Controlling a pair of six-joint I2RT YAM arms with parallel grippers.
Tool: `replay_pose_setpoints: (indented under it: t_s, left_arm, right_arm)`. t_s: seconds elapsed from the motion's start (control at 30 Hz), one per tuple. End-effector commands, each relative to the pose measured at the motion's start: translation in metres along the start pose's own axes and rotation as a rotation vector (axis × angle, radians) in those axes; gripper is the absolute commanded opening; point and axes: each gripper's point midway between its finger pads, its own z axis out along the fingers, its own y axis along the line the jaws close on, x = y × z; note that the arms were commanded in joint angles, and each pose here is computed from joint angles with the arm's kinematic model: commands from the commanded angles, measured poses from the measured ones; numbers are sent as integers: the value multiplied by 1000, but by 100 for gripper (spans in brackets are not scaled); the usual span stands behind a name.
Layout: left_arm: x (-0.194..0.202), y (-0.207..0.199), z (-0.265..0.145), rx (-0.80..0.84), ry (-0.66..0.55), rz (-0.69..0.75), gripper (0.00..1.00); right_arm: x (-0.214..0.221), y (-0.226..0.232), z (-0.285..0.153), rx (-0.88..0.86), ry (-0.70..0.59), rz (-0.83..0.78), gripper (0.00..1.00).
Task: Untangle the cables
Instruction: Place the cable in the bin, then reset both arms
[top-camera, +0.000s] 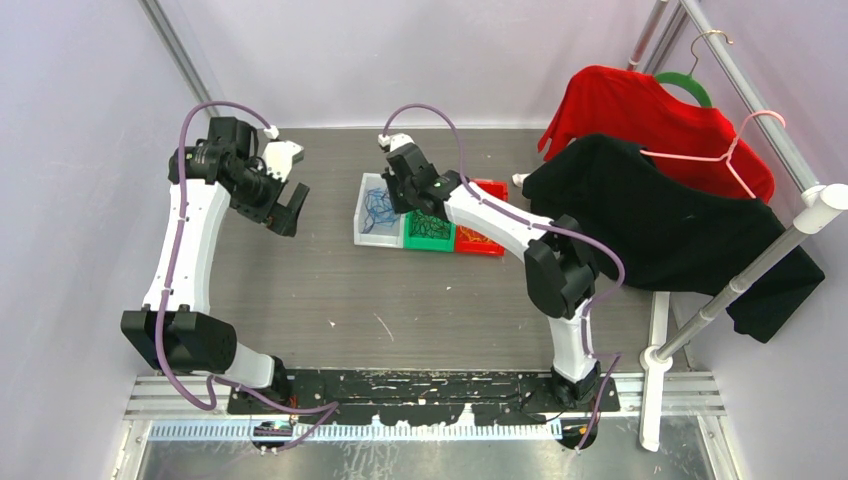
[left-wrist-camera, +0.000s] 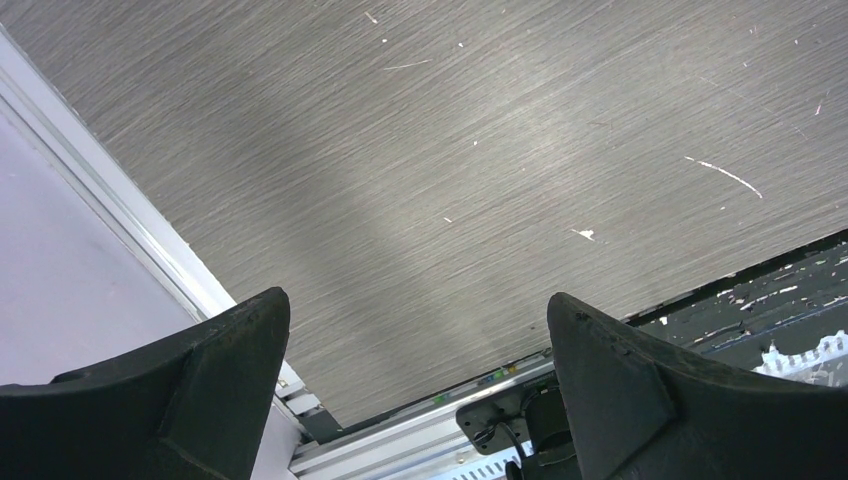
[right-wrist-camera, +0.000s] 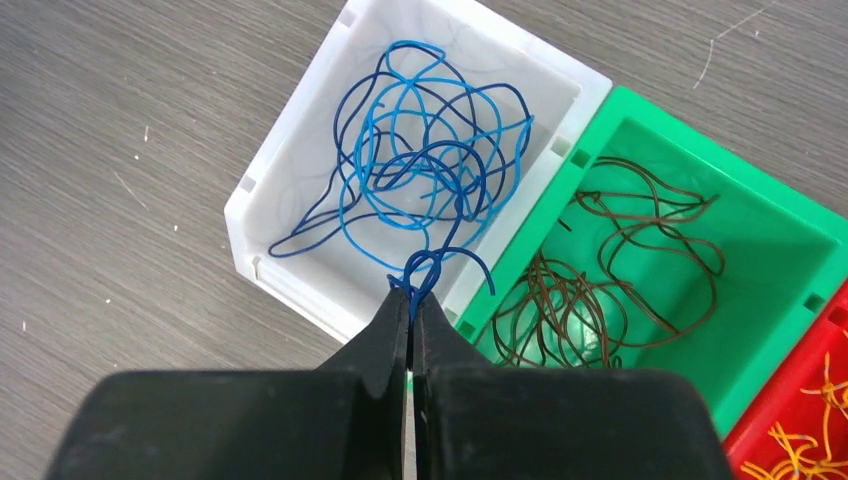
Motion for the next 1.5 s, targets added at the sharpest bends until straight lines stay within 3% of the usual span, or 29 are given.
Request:
replay_pose_setpoints:
  t_s: [0.0, 0.27, 0.4, 0.67, 0.97, 1.03, 1.07, 1.2, 1.33, 1.47]
  left_arm:
    - [-9, 2, -7, -16, -58, 1, 100]
    - [-11, 2, -11, -22, -68, 7, 100]
    - [-14, 1, -10, -13, -77, -6, 100]
    - [-14, 1, -7, -12, -81, -19, 100]
    - [-28, 4, -9, -18, -131, -37, 100]
    - [-31, 4, -8, -22, -145, -45, 100]
    - [-33, 4, -7, -21, -156, -48, 100]
    - [-44, 9, 1, -43, -245, -83, 100]
    - [-62, 31, 18, -79, -425, -173, 100]
    - [-60, 37, 64, -70, -573, -223, 100]
  right_arm:
    - [-35, 7, 4, -7, -74, 29, 4]
    - [-28, 15, 46, -10, -42, 63, 6]
    - [-19, 17, 64, -5, -25, 73, 11]
    - [-32, 13, 52, 8, -49, 57, 55]
    - [-97, 20, -37, -62, -206, 56, 78]
    - [-104, 17, -61, -59, -237, 53, 93]
    - [-105, 11, -74, -41, -255, 55, 99]
    - [-88, -40, -115, 106, -317, 76, 100]
    - [-47, -135, -151, 337, -356, 263, 100]
    - [19, -236, -190, 702, -420, 439, 100]
